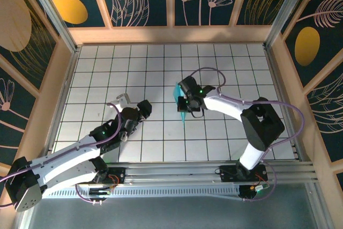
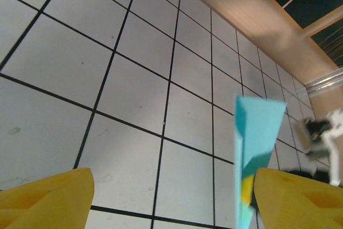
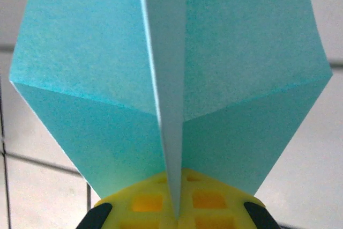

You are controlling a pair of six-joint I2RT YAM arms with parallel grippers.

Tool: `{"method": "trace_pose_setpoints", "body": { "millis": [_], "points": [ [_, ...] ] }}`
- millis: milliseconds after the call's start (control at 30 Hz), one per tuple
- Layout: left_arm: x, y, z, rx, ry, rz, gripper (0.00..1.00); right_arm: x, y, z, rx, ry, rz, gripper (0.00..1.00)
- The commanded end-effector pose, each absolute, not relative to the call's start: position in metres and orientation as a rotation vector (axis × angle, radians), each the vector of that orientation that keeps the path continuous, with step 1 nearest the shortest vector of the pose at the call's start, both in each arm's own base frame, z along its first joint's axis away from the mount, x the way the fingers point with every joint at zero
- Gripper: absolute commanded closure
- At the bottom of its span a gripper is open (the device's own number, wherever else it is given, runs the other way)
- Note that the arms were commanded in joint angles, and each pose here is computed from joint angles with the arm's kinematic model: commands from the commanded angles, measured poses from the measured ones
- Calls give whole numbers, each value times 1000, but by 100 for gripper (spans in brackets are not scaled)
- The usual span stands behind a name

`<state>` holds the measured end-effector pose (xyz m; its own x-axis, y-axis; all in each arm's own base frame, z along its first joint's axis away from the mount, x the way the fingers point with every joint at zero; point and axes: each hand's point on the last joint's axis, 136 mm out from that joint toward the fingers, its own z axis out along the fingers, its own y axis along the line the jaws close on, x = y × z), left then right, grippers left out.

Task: Fold a paper plane with a square sheet of paper (fold left side to right side)
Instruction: Pick up the paper plane at the center of the table, then place the paper plane at the top-center of the table.

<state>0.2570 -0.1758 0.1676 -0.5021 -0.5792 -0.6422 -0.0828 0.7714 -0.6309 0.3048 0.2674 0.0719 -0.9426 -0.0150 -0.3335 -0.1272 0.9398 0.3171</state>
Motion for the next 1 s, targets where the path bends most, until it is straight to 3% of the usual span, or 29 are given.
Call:
{"method": "trace_pose_setpoints", "body": {
  "millis": [0, 367, 600, 967],
  "points": [
    [259, -169, 182, -458, 2009, -615, 21, 337, 245, 65, -75, 2783, 329, 100],
    [255, -173, 188, -420, 2032, -633, 20, 421, 254, 55, -85, 2796, 224, 100],
    [251, -173, 186, -415, 2049, -651, 19, 449, 253, 34, -85, 2836, 194, 100],
    [249, -172, 184, -422, 2060, -656, 19, 458, 254, 11, -97, 2868, 168, 98]
  ]
}}
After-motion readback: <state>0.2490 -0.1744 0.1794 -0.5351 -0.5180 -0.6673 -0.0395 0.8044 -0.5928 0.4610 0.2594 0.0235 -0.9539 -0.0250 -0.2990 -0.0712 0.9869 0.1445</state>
